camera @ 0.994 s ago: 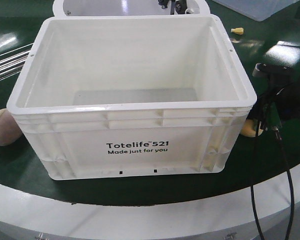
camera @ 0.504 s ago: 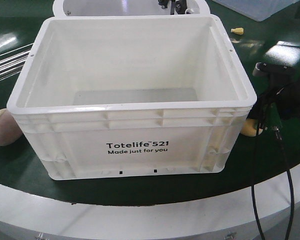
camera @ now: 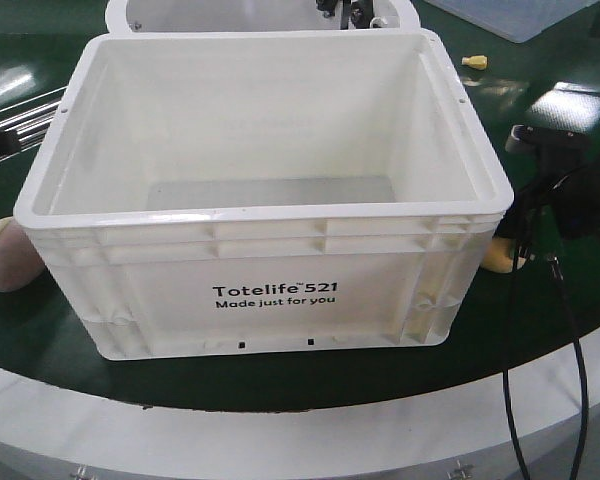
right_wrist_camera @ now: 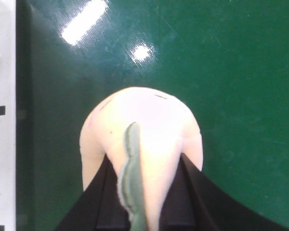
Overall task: Place moving items into box and shelve
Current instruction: 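Lower the left gripper onto the pink plush toy and close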
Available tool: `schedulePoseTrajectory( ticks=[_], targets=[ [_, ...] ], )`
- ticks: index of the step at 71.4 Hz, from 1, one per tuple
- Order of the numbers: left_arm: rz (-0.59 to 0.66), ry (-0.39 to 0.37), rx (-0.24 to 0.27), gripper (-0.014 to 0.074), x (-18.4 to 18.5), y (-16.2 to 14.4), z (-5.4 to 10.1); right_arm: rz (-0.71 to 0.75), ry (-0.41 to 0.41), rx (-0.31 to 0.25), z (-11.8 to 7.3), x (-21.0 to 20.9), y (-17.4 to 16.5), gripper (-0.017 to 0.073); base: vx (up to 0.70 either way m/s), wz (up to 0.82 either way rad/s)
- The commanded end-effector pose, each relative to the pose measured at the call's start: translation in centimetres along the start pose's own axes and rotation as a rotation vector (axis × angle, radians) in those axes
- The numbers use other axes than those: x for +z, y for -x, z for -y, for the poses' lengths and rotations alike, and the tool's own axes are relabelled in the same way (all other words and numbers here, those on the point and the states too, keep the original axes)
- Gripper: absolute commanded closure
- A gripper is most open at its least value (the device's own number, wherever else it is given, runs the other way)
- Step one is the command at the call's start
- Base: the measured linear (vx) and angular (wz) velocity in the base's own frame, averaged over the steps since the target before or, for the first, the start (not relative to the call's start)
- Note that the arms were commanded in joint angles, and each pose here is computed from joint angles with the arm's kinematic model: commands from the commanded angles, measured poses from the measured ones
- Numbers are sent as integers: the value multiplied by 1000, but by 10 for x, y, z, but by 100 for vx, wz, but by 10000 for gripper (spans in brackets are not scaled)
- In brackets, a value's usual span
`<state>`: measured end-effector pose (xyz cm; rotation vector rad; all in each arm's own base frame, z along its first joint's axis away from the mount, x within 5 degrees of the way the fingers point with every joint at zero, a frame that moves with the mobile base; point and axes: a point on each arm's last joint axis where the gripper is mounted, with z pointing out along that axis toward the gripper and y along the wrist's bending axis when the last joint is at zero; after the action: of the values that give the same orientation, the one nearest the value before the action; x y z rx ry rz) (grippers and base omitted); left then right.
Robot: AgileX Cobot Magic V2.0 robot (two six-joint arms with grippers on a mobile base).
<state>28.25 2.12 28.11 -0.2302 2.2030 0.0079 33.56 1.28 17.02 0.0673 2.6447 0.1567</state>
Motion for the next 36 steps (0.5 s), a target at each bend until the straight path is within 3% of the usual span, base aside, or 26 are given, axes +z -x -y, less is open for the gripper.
schedulePoseTrajectory(
  ticks=[1, 11, 36],
  targets=[
    [56, -9, -14, 73, -3, 13, 1, 87, -5, -11, 1, -13, 14, 574, 0, 0],
    [-41, 10, -13, 73, 12, 2, 0, 92, -5, -12, 1, -13, 14, 574, 0, 0],
    [-144, 27, -9, 73, 36, -13, -1, 107, -7, -12, 1, -13, 16, 574, 0, 0]
  ],
)
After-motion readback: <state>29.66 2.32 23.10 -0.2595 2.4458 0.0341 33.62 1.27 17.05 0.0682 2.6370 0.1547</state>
